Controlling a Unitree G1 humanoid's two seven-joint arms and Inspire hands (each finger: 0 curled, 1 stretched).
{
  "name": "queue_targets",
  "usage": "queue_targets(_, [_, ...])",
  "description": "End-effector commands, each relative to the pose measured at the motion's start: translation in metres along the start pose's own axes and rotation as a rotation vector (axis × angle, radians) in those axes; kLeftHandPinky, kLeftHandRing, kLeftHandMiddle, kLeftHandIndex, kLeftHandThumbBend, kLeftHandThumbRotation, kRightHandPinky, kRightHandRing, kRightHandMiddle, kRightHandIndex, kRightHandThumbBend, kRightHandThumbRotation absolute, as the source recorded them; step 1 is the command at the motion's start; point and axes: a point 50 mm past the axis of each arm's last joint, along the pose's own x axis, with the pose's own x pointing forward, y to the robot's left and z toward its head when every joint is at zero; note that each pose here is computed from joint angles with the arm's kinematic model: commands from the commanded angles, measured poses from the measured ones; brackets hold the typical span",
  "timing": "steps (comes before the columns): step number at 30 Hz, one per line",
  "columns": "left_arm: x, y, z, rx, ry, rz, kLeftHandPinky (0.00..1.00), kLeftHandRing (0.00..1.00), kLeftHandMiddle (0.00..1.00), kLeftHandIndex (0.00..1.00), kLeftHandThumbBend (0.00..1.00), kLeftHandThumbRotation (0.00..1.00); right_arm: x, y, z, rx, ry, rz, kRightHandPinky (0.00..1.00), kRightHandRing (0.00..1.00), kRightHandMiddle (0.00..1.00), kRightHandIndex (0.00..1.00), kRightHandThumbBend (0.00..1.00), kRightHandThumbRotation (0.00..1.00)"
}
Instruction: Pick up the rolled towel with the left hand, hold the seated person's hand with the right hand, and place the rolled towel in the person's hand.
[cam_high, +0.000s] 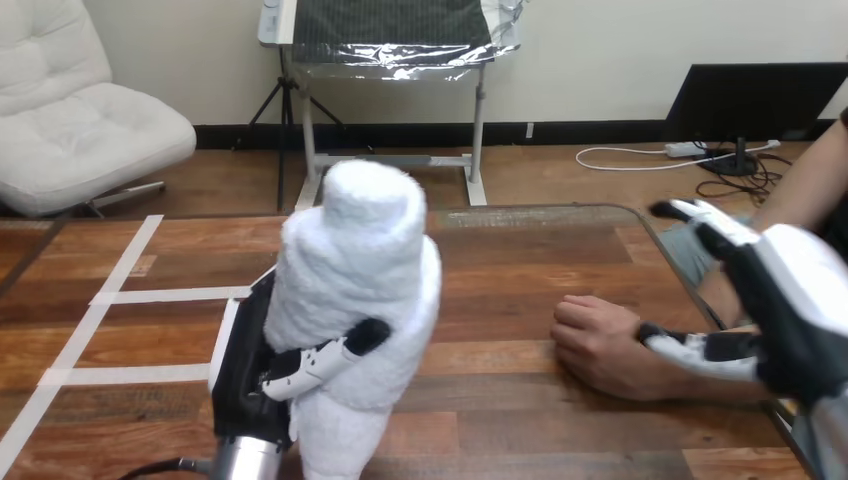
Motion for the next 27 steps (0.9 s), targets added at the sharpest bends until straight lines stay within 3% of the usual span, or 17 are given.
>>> queue_targets(1, [0.019,-0.013,0.017,-0.011,-0.132,-0.031,0.43,0.45,0.49,0.52,0.96,0.15,0.014,-0.024,0.001,-0.079,-0.007,-0.033,0.85,0.93,0.92,0.88,0.75,0.00])
queue_targets(10, [0.017,-0.016,0.018,0.020,-0.140,-0.022,0.44,0.45,0.48,0.52,0.96,0.17,0.020,-0.030,-0.015,-0.117,0.079,0.041,0.86,0.94,0.93,0.88,0.76,0.00])
queue_targets(27, [0.014,-0.017,0.018,0.023,-0.145,-0.017,0.45,0.45,0.48,0.52,0.96,0.19,0.029,-0.037,-0.028,-0.253,0.187,0.167,0.90,0.95,0.93,0.88,0.77,0.00])
